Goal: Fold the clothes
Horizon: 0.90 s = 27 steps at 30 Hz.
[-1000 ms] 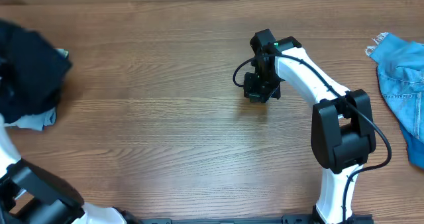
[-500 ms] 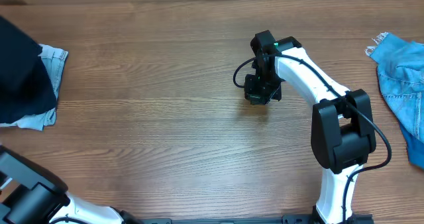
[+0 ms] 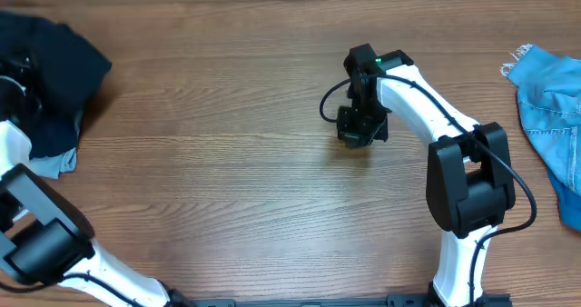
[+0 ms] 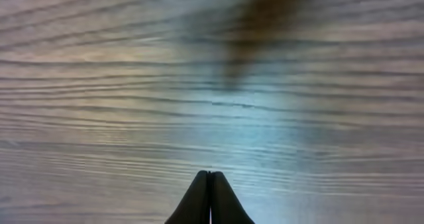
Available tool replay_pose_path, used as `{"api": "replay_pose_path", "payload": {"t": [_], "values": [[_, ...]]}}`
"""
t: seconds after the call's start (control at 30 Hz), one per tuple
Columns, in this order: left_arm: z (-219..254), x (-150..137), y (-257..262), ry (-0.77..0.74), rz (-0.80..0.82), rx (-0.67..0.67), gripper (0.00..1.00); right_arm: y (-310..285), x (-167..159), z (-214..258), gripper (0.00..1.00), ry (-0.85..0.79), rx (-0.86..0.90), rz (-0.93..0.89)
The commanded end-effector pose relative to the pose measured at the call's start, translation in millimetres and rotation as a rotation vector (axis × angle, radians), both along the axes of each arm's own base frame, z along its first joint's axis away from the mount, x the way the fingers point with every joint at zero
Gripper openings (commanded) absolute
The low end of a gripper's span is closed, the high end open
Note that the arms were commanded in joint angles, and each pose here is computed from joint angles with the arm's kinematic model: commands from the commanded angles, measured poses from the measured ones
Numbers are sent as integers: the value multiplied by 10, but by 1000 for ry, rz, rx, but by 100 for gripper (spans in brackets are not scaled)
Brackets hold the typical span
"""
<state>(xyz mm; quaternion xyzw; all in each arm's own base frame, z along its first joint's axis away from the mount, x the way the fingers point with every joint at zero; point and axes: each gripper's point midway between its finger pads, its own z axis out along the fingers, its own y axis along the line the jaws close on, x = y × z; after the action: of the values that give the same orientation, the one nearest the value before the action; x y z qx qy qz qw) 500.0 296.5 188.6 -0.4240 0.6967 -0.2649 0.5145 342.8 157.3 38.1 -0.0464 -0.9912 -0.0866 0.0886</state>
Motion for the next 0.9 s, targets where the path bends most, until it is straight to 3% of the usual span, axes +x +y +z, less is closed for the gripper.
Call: {"api": "replay_pose_path", "payload": {"t": [0.0,0.2,0.47,0.6,0.7,0.87], "values": [[-36,-38,171,9,-14,87,5,1,2,122,4,-27,5,2],[27,-212,374,-18,-17,94,5,1,2,122,4,-27,5,2],[92,-673,844,-51,22,95,6,3,9,121,4,-30,6,2],[-238,-768,811,90,23,117,6,2,4,122,4,-27,5,1],[-366,-743,707,148,-2,135,15,-4,-16,123,4,-19,3,1],[-289,-689,630,110,-44,129,34,-16,-50,127,4,-5,-2,2]]}}
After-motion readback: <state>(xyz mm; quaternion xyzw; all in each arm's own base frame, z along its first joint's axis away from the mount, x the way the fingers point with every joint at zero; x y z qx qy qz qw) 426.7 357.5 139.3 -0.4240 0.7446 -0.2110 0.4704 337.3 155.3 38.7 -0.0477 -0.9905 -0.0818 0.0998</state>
